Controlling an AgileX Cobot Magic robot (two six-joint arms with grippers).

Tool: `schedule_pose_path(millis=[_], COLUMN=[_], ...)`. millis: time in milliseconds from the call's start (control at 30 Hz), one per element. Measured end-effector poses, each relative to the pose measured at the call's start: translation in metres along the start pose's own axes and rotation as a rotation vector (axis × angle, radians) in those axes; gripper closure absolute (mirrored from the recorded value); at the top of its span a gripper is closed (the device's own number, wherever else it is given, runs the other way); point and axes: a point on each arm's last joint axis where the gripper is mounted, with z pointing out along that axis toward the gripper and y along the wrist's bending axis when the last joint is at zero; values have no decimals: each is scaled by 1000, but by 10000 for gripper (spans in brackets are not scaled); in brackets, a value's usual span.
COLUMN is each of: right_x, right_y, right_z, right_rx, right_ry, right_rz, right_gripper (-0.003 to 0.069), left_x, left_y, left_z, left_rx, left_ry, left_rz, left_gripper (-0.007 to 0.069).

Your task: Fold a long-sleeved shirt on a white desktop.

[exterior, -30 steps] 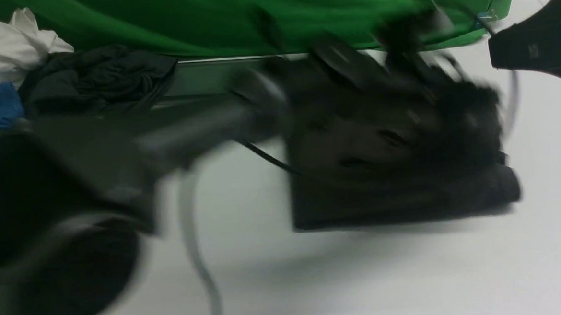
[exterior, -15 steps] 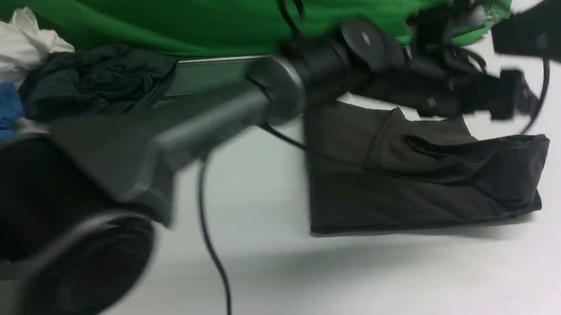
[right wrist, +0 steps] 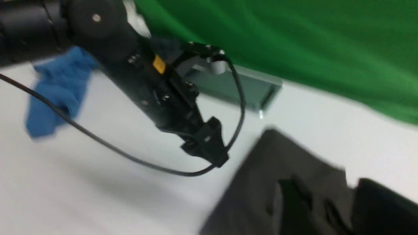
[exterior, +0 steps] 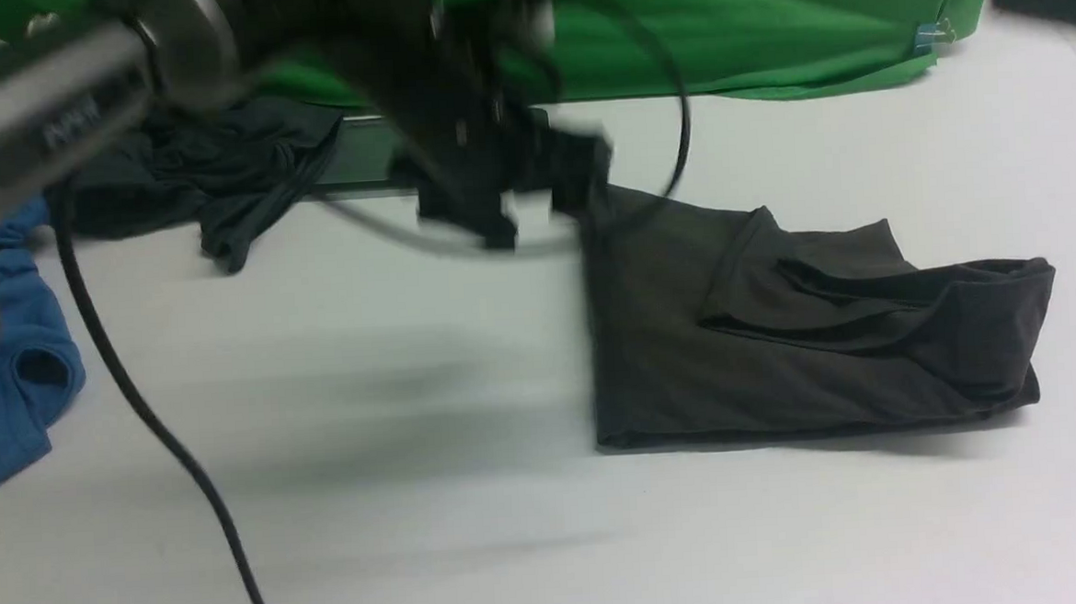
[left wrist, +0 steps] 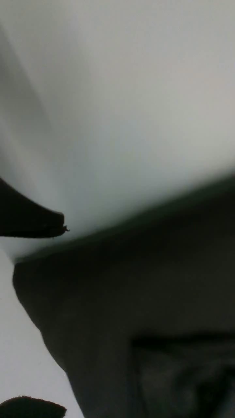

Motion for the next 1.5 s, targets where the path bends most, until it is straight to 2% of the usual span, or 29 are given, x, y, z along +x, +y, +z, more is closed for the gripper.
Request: schedule_pose_path(millis=[167, 433, 500, 533, 667, 700, 733, 800, 833, 900, 967, 1100, 1267, 1300, 1400, 1433, 1467, 1500], right_x=[16, 32, 37, 36, 46, 52, 53, 69, 69, 80, 82, 87, 105, 108, 113, 112, 112, 110], right_y=[-5, -11, -17, -17, -36, -43, -44, -49, -49, -46, -43, -42, -44, -44, -53, -59, -61, -71], right_z=[60, 147, 178, 178, 217, 231, 232, 252, 252, 264, 270, 279, 294, 297, 301, 301, 301, 300], right_rx=[38, 79, 100, 100, 139, 151, 152, 145, 142, 90, 54, 33, 34, 36, 55, 67, 70, 88], right_ry=[190, 381, 438, 433, 503, 535, 539, 600, 600, 631, 624, 617, 678, 686, 690, 682, 682, 673], right_rz=[-26, -48, -24, -23, 15, 27, 29, 63, 64, 96, 112, 121, 129, 127, 125, 132, 133, 148], right_gripper=[244, 219, 219, 219, 218, 218, 218, 218, 218, 216, 202, 167, 162, 165, 280, 379, 398, 515], left_x=[31, 45, 46, 46, 46, 47, 47, 47, 47, 47, 47, 47, 47, 47, 47, 47, 47, 47], left_y=[6, 16, 17, 17, 18, 18, 18, 19, 19, 19, 19, 19, 20, 20, 20, 20, 20, 20], left_z=[50, 81, 86, 86, 88, 89, 89, 91, 91, 91, 91, 91, 91, 91, 91, 91, 91, 91], left_rx=[153, 193, 195, 195, 197, 196, 196, 195, 195, 191, 191, 191, 189, 188, 184, 183, 183, 181], left_ry=[-15, -44, -37, -37, -36, -33, -33, -30, -31, -32, -32, -32, -32, -32, -31, -32, -32, -32], left_rz=[-123, -112, -93, -91, -84, -77, -76, -68, -68, -62, -62, -62, -60, -59, -54, -53, -53, -52], left_gripper=[-68, -64, -37, -34, 67, 142, 151, 289, 301, 443, 530, 548, 548, 548, 548, 548, 548, 548])
